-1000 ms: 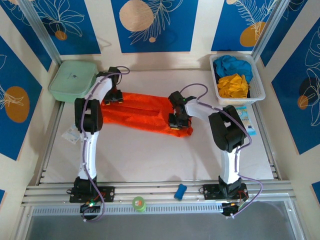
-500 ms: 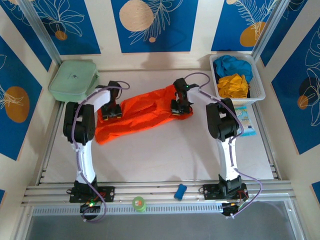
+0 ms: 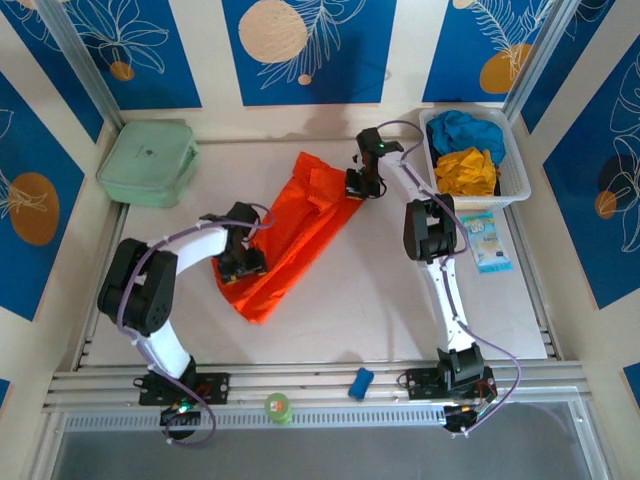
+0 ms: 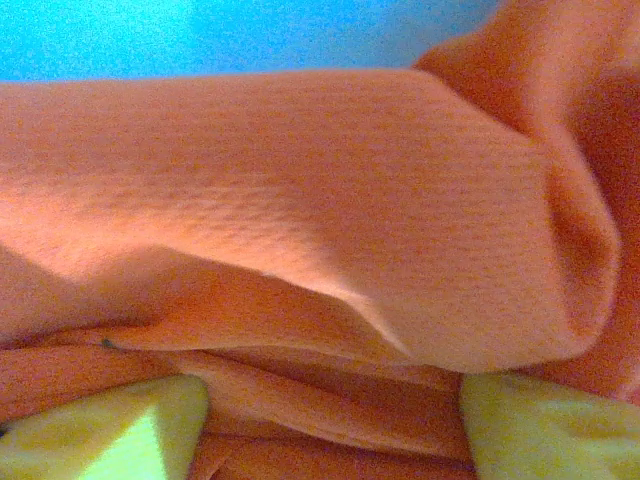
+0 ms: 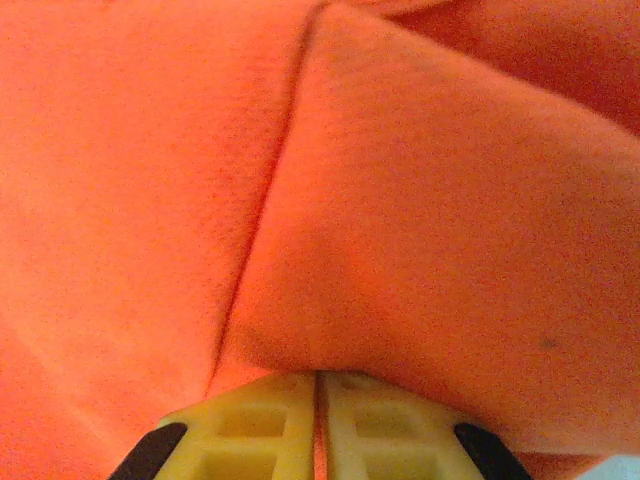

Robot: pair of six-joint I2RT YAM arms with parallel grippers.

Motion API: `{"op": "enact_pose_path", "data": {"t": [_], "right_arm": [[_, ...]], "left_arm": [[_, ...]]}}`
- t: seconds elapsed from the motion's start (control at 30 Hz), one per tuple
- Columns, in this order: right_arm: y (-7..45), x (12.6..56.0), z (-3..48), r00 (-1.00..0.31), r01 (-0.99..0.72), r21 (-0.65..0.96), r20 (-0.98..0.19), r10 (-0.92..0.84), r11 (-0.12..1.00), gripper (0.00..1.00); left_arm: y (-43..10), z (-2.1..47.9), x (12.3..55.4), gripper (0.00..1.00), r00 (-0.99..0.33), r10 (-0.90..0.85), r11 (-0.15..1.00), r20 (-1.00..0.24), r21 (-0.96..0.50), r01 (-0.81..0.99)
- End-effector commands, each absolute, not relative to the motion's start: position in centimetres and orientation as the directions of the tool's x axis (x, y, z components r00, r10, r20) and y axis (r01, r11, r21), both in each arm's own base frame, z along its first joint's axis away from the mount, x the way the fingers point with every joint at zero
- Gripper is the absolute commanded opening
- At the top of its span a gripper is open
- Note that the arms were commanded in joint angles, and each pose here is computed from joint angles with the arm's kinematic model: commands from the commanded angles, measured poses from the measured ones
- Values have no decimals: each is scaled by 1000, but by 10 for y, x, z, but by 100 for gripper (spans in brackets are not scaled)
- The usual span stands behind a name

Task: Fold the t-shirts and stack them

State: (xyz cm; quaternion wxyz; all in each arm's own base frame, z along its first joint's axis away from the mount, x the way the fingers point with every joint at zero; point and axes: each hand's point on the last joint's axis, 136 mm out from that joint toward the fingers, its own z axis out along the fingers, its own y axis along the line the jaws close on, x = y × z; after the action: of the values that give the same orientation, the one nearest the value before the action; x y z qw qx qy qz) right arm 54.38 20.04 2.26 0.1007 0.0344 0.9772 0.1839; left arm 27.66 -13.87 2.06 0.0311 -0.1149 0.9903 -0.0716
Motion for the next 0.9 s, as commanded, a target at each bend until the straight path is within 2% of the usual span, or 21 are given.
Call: {"op": "enact_pose_path", "data": {"t": [0.0, 0.1, 0.23, 0.37, 0.47, 0.6, 0.67, 0.73, 0.87], "right_arm": [[195, 535, -10, -989, 100, 379, -61, 133, 920, 12], [204, 546, 0, -987, 89, 444, -82, 140, 892, 14], [216, 552, 39, -983, 32, 513, -140, 120, 858, 14], [221, 545, 95, -969, -46, 525, -230, 90, 850, 15], [220, 525, 127, -960, -66, 507, -267, 85, 859, 17], [224, 478, 127, -974, 9, 530, -189, 128, 848, 18], [234, 451, 121, -976, 49, 569, -147, 160, 821, 18], [246, 433, 115, -975, 85, 609, -113, 192, 788, 16], [259, 419, 93, -961, 169, 580, -84, 265, 797, 13]], "left_arm": [[-161, 17, 234, 75, -959, -271, 936, 87, -210, -284], [-172, 46, 233, 79, -963, -266, 927, 38, -264, -266], [-167, 102, 243, 83, -963, -259, 932, -75, -283, -229], [-147, 147, 254, 88, -953, -231, 959, -196, -210, -189], [-129, 147, 260, 87, -950, -229, 969, -215, -139, -202], [-117, 113, 272, 74, -951, -248, 966, -183, -119, -229], [-112, 90, 279, 62, -953, -259, 964, -159, -106, -244], [-107, 72, 284, 54, -955, -258, 965, -145, -82, -248], [-101, 41, 287, 47, -962, -245, 969, -119, -20, -244]]}}
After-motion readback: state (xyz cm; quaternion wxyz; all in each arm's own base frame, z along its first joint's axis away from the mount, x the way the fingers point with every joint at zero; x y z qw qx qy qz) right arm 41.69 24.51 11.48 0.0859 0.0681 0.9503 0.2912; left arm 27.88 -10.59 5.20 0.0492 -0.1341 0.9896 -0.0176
